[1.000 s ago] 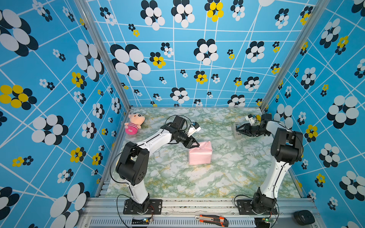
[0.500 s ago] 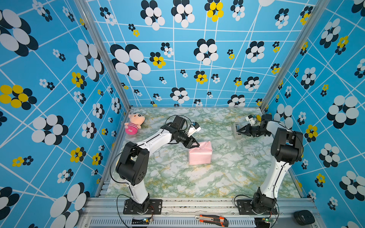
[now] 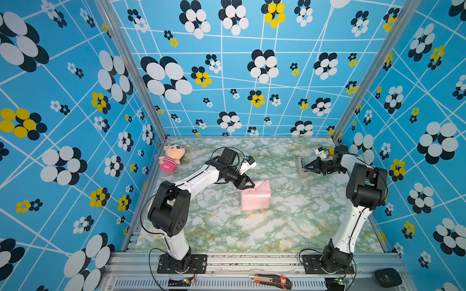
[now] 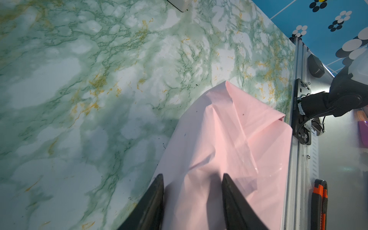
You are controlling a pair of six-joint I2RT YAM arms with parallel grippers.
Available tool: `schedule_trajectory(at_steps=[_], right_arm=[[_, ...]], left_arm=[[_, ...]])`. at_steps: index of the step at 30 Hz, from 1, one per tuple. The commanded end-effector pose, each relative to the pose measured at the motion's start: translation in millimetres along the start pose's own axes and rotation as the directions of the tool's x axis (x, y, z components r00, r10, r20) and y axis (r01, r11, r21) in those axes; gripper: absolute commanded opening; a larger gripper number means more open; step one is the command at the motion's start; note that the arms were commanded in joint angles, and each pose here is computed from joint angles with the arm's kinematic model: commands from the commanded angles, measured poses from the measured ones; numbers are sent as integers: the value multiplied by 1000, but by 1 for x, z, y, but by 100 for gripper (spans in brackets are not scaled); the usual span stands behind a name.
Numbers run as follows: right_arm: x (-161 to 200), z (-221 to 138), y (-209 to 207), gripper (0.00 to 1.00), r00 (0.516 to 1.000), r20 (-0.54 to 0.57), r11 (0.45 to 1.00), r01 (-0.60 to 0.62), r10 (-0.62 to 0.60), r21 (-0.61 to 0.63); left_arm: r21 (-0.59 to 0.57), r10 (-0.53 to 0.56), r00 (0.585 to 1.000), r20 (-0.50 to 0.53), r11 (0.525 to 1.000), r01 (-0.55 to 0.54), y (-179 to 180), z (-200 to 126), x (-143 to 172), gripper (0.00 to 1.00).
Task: Wrap a gift box in wrapping paper
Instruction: Tear off the tape with the cutter.
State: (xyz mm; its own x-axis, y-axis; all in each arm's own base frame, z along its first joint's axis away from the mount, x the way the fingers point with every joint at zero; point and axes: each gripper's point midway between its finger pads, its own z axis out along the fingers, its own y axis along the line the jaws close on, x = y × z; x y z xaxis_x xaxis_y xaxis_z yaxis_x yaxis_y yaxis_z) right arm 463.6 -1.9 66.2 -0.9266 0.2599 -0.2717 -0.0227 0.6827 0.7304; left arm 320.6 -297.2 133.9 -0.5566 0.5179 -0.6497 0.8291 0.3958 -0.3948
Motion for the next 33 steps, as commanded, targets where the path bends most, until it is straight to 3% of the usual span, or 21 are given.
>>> schedule_trajectory(at_steps=[1,11,16,20,27,33], right_arm=[[-5,-22,32,0,999,11,999,-32,32,-40],[12,-27,39,0,996,-9,994,-94,94,-52],[19,-34,21,0,994,-5,991,-105,106,79],[9,-32,11,32,998,25,992,-58,55,112],[-2,-4,-2,35,998,-24,997,-49,50,63],[-10,-2,1,37,1000,-21,998,-18,19,54]], left_arm=[[-124,-37,991,-131,992,20,25,9,38,47],[-126,-37,991,-129,992,20,25,8,39,47],[-126,-34,991,-126,992,18,24,7,38,47],[-120,-33,992,-125,993,18,23,9,37,47],[-127,-33,991,-127,992,17,25,9,37,47],[-132,-30,991,-128,991,13,25,8,37,47]])
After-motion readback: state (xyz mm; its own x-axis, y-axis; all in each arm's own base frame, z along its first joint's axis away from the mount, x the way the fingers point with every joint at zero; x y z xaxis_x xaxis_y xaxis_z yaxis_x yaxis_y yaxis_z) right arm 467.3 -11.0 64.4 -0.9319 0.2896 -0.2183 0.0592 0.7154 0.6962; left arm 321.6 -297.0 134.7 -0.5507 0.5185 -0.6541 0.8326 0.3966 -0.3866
